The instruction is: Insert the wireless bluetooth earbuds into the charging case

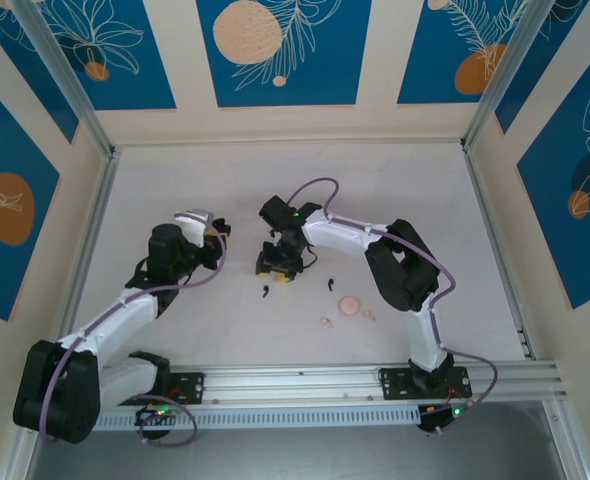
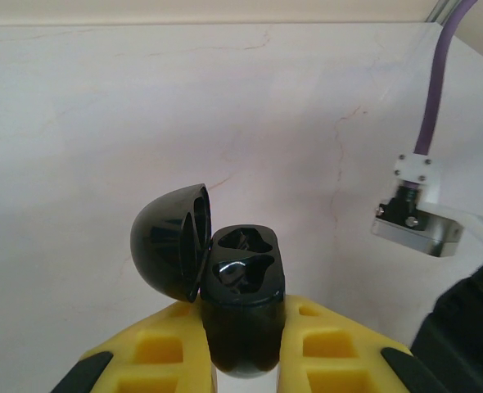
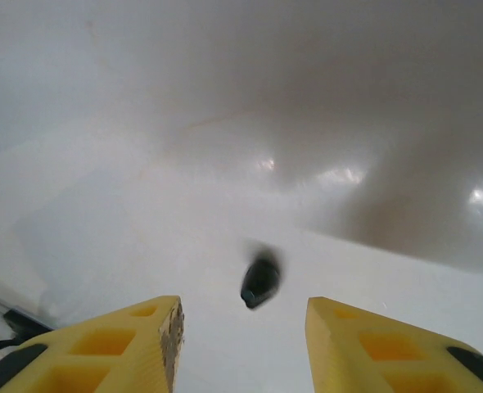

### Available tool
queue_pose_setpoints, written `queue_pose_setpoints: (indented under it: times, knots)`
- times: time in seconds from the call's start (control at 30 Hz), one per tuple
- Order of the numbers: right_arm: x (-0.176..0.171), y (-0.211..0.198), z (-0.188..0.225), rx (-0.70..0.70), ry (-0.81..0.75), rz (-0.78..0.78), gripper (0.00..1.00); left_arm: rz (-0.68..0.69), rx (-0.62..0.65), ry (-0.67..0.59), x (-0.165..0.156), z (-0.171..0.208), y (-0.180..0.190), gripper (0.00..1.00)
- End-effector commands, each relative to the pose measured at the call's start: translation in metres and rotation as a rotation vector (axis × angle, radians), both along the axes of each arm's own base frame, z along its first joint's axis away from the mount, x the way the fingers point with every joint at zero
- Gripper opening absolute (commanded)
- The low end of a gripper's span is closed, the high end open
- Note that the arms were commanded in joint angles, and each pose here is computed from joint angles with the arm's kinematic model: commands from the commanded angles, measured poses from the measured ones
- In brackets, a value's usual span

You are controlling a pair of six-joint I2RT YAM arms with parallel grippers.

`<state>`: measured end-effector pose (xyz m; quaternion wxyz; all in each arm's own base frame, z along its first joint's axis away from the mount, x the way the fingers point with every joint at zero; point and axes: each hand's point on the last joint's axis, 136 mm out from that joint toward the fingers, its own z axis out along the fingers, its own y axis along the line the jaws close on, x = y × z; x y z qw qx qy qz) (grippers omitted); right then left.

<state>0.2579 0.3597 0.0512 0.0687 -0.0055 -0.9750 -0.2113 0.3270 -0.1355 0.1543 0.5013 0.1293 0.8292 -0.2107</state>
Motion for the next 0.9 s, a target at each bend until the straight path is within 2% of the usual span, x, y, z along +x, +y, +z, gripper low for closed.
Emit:
queue_pose_setpoints:
  times: [0.0, 0.33, 0.87]
  knots:
    - [-0.02, -0.011, 0.015, -0.079, 0.019, 0.039, 0.43, 0.032, 0.017, -0.008, 0.0, 0.002, 0.01, 0.11]
    - [-0.022, 0.014, 0.001, -0.078, 0.05, 0.061, 0.39, 0.025, 0.006, -0.016, -0.001, 0.004, 0.009, 0.1]
    - [-0.02, 0.013, -0.028, -0.135, 0.068, 0.075, 0.34, 0.021, 0.003, -0.021, -0.001, 0.005, 0.009, 0.1]
